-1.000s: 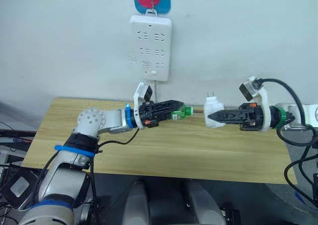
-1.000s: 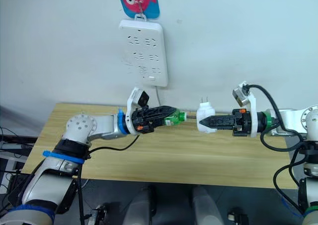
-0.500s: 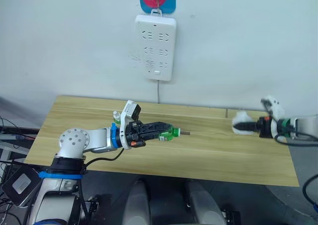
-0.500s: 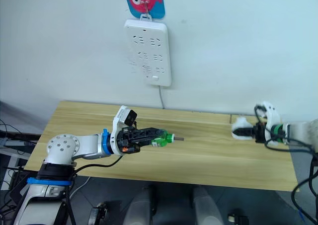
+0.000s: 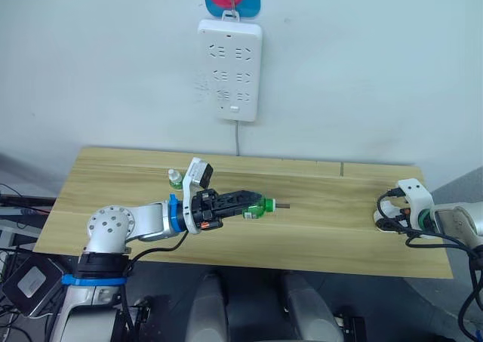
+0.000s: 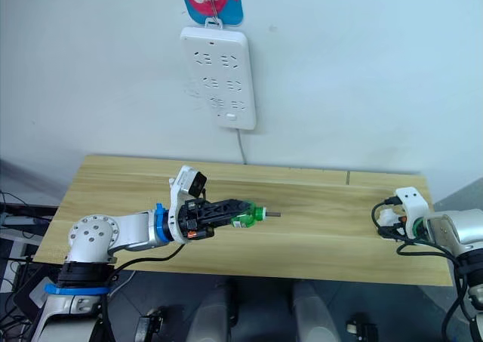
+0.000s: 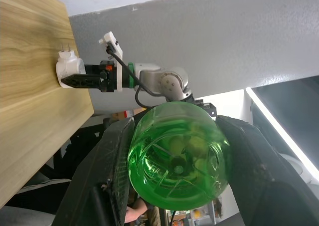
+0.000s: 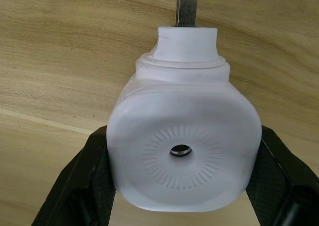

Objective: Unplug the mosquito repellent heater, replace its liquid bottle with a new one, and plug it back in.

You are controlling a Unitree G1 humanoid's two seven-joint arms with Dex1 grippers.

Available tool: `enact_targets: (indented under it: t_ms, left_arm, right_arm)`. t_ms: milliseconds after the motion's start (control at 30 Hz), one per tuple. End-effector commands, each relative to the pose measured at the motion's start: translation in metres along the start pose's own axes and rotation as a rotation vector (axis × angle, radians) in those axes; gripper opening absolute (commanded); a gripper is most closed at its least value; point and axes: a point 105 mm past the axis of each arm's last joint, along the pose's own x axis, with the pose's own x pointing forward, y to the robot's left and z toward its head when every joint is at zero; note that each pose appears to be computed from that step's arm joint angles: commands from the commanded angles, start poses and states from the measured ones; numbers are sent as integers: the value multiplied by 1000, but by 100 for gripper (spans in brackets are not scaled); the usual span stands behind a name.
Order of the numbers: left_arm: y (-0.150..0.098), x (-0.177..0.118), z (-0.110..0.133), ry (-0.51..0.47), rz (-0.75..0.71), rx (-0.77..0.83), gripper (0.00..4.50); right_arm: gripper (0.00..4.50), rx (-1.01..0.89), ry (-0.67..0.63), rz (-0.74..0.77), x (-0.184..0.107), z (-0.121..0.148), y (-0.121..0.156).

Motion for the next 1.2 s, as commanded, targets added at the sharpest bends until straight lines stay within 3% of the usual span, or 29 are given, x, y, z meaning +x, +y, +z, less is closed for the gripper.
enact_targets:
  t_ms: [33, 167, 300, 400, 467, 567, 667, 733, 867, 1033, 1200]
  left_arm:
    - [-8, 2, -3, 11, -23, 27, 226]
    - [-8, 3, -3, 11, -21, 31, 226]
    - [-8, 1, 1, 2, -10, 54, 226]
    - [-10, 0, 8, -31, 7, 120, 226]
    - [-10, 9, 22, -98, 50, 282, 226]
    - [-13, 23, 47, -214, 104, 545, 226]
    - [-16, 37, 61, -291, 122, 684, 226]
    - [-15, 47, 61, -294, 147, 842, 226]
    - [-15, 61, 59, -305, 158, 1013, 226]
    - [-18, 69, 56, -301, 130, 1060, 226]
    - [-26, 74, 53, -302, 92, 1056, 226]
  right_arm:
    - [334, 15, -5, -7, -4, 2, -4]
    - [448, 31, -11, 4, -5, 4, -2]
    - [448, 3, -41, -1, -22, 10, -7]
    - [448, -34, -101, -12, -53, 24, -10]
    - [448, 7, -200, 76, -77, 44, 8]
    - [448, 124, -387, 402, -102, 68, 66]
    - [448, 255, -594, 736, -118, 80, 114]
    - [448, 342, -705, 881, -134, 83, 147]
    - [448, 624, -718, 918, -141, 98, 182]
    - [448, 735, -692, 929, -147, 110, 212]
    - [448, 790, -643, 933, -144, 113, 225]
